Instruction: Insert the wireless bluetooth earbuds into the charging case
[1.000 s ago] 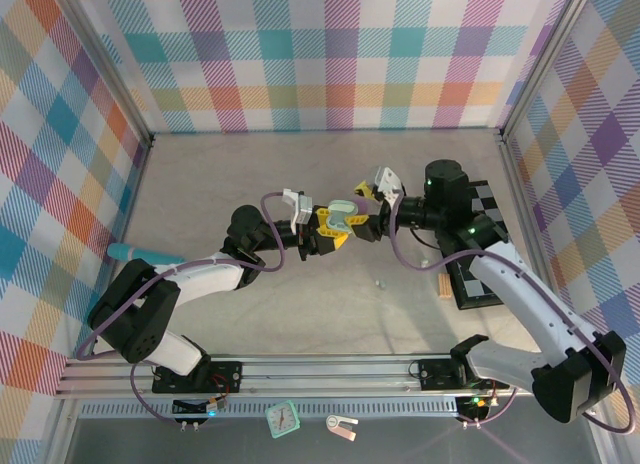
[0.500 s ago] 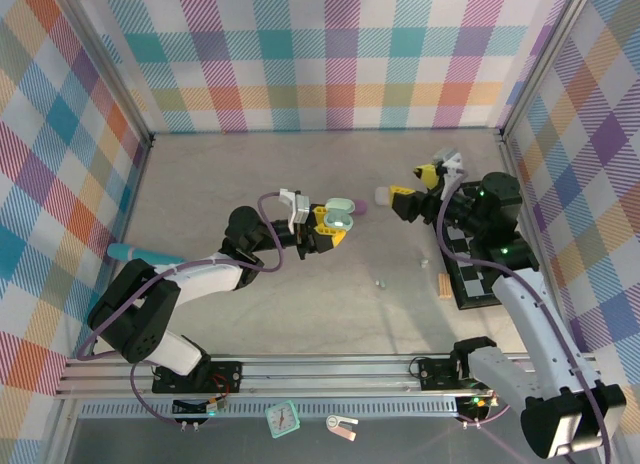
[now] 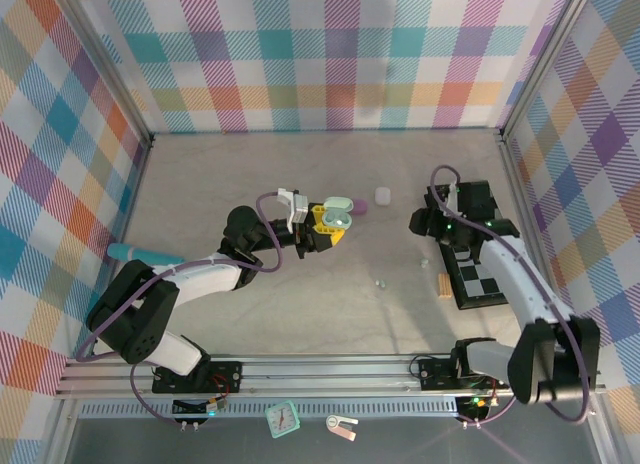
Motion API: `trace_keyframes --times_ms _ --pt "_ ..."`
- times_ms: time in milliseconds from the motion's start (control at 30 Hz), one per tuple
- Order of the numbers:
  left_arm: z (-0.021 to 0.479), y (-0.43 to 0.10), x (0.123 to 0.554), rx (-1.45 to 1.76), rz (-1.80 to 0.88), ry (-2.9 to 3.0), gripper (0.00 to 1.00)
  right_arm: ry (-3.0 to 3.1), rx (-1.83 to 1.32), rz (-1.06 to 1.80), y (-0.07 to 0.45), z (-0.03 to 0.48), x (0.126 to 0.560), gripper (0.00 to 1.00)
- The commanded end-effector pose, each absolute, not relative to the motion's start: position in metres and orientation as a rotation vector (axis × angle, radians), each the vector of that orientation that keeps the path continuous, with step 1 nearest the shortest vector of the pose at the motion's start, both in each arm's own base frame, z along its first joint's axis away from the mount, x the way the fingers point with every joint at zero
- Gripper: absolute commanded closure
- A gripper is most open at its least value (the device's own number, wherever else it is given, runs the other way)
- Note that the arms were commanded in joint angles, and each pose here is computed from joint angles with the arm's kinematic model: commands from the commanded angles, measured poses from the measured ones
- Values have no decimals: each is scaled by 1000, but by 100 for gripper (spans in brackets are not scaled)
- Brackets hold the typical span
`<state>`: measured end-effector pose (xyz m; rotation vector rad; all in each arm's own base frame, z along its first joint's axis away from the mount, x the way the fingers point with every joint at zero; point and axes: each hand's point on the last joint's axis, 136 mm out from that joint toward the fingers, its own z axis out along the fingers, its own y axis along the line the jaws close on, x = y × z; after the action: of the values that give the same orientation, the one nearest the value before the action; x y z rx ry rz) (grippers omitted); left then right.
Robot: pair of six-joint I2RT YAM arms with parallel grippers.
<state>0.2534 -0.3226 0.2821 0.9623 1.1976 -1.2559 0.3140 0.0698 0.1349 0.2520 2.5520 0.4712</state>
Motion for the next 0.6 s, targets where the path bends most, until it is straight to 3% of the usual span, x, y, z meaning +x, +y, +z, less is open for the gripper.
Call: trace_keyframes --times_ms 0,567 --pt "295 -317 249 978 -1223 1128 63 2667 354 378 58 114 304 27" --pt "292 -316 248 988 -1212 1136 63 2840 573 298 63 37 295 43"
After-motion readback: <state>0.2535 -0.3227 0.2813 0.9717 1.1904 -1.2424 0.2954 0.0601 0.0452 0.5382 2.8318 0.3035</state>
